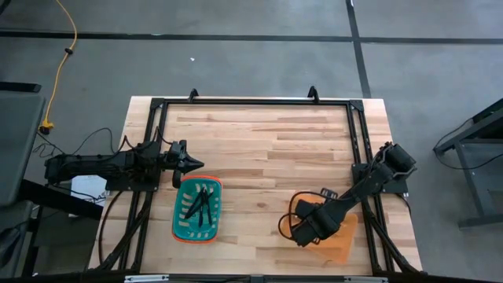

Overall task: Sort pens & pencils
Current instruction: Put the yellow pencil into the orange bin

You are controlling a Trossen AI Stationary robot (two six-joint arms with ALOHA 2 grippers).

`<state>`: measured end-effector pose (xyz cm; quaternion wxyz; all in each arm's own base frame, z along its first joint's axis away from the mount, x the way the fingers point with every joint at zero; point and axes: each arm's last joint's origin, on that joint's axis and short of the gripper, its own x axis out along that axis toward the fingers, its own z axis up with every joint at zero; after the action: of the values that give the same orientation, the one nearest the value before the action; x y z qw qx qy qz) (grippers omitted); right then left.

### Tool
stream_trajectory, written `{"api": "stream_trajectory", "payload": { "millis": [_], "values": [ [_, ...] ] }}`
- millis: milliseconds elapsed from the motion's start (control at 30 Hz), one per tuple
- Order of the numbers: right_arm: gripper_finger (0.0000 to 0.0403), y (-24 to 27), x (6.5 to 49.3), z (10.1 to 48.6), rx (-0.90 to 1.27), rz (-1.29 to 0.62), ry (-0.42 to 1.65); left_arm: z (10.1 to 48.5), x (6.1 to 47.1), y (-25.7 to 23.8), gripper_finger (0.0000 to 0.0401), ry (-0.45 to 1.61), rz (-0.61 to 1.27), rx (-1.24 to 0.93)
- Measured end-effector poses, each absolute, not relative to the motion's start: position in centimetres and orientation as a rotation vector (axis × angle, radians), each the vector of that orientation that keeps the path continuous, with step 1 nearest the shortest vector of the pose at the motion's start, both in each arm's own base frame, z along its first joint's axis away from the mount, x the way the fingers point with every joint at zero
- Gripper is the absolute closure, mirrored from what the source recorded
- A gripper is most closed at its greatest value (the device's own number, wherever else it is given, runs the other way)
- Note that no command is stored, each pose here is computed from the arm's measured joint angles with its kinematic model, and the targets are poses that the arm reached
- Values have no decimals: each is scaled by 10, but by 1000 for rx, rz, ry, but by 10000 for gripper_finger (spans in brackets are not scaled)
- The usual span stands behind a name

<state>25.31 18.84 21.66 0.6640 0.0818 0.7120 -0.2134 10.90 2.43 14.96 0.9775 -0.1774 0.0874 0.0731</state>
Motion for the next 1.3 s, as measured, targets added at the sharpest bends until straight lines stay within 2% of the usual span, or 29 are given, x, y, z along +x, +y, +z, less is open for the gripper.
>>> {"api": "stream_trajectory", "payload": {
  "millis": [700, 1300],
  "values": [
    [402, 184, 245, 169, 222, -435, 1602, 150, 109, 24, 400, 176, 147, -358],
    [402, 190, 252, 167, 279, -371, 1537, 150, 109, 24, 400, 176, 147, -357]
  ]
}}
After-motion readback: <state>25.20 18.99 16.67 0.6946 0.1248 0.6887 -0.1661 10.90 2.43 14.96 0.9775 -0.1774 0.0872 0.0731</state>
